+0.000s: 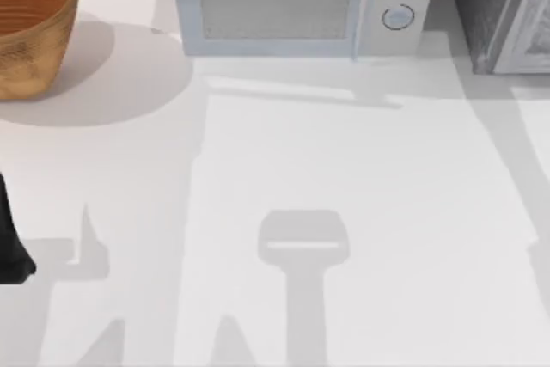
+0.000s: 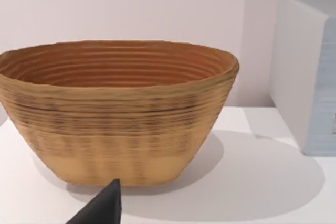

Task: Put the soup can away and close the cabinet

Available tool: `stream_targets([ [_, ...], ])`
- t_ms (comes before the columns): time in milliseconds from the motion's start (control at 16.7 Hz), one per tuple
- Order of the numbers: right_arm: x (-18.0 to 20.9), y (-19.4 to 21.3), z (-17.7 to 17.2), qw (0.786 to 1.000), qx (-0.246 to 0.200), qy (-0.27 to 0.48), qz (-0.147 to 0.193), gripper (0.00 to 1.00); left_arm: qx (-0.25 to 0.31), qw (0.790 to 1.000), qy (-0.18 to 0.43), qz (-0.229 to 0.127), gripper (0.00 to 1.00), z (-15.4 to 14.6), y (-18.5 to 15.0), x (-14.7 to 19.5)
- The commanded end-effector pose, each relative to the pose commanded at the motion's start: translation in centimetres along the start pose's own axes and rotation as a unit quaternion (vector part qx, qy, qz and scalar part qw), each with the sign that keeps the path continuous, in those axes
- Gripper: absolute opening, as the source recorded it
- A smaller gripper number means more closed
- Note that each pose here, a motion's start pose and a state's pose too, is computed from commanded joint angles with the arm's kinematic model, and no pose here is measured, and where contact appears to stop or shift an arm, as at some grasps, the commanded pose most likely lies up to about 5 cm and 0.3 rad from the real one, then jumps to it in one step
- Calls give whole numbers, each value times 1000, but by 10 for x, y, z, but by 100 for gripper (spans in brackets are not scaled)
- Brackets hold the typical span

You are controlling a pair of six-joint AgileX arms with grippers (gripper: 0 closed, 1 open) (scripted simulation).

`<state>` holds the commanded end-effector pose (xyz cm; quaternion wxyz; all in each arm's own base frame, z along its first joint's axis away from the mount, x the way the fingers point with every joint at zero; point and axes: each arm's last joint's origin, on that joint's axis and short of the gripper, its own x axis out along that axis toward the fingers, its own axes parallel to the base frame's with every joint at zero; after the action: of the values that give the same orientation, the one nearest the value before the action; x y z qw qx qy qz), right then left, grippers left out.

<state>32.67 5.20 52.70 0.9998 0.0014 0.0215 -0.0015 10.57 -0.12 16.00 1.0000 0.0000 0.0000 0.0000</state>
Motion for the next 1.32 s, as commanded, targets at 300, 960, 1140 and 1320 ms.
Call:
stream_targets([
  [300, 47, -2, 15, 1000, 1, -20, 0, 0, 0, 1000, 0, 0, 100, 0, 0, 0],
  [960, 79, -7, 7, 1000, 1, -22, 1, 8, 0, 1000, 0, 0, 100, 0, 0, 0],
  [1140, 79, -7, 7, 1000, 1, -22, 1, 30, 0, 1000, 0, 0, 100, 0, 0, 0],
  [1320, 79, -7, 7, 1000, 1, -22, 1, 53, 0, 1000, 0, 0, 100, 0, 0, 0],
])
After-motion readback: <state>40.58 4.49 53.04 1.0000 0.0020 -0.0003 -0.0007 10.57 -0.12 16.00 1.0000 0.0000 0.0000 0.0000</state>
